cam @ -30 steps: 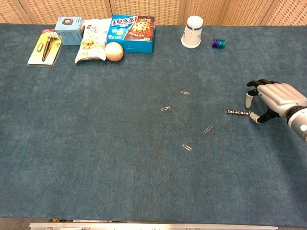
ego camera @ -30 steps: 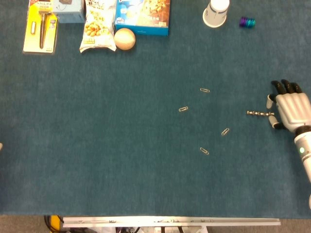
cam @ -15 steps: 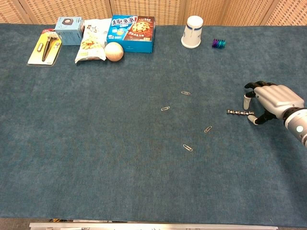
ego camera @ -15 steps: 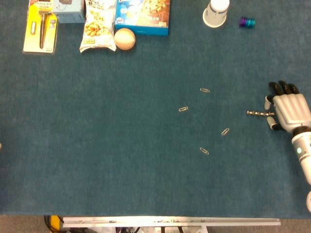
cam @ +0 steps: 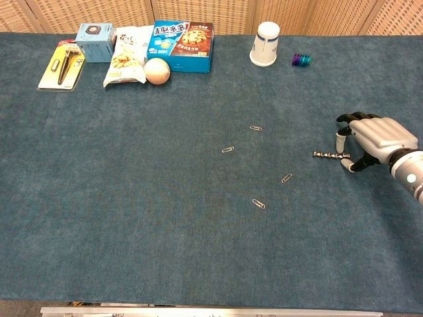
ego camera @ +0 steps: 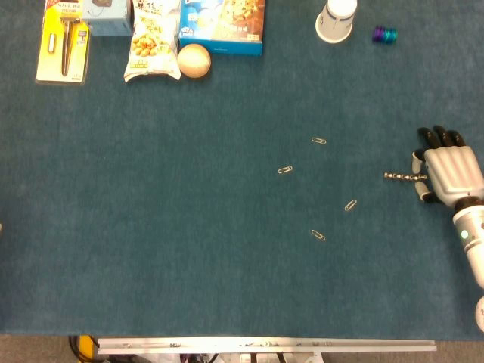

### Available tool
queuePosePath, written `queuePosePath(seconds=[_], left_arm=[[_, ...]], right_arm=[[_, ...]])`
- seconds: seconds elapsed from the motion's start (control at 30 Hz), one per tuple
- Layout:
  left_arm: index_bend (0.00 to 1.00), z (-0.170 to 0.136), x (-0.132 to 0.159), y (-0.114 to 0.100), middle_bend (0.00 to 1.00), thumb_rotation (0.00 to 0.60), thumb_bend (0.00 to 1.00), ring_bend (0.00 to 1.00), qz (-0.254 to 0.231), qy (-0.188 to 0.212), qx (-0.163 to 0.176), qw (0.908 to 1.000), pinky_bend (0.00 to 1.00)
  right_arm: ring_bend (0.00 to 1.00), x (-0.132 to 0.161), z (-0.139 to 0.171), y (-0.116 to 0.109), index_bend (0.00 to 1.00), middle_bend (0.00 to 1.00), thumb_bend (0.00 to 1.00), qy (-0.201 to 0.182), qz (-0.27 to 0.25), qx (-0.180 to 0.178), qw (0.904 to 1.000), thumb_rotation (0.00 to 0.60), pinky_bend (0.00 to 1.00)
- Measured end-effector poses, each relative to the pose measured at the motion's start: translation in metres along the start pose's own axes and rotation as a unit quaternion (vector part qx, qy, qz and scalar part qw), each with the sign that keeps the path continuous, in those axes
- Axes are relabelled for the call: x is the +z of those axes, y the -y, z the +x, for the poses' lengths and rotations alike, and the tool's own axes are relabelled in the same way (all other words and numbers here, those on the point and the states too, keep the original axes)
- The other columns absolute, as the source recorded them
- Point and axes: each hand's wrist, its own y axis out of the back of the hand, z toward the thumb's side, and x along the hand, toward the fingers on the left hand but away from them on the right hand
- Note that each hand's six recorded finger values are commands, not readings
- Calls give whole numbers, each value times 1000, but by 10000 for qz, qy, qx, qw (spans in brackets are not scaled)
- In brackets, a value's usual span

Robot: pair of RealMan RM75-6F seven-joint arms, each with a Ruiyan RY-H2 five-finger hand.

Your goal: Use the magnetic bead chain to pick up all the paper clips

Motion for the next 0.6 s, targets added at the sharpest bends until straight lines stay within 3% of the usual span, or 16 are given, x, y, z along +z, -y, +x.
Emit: queuePosePath(seconds=[0.6], left_arm=[[512,0,0,0,440,600,0,328,8,-5,-8,10000,441]], right_arm=[[0,1,-2,0,548,110,362,13,-11,-10,10000,600,100]])
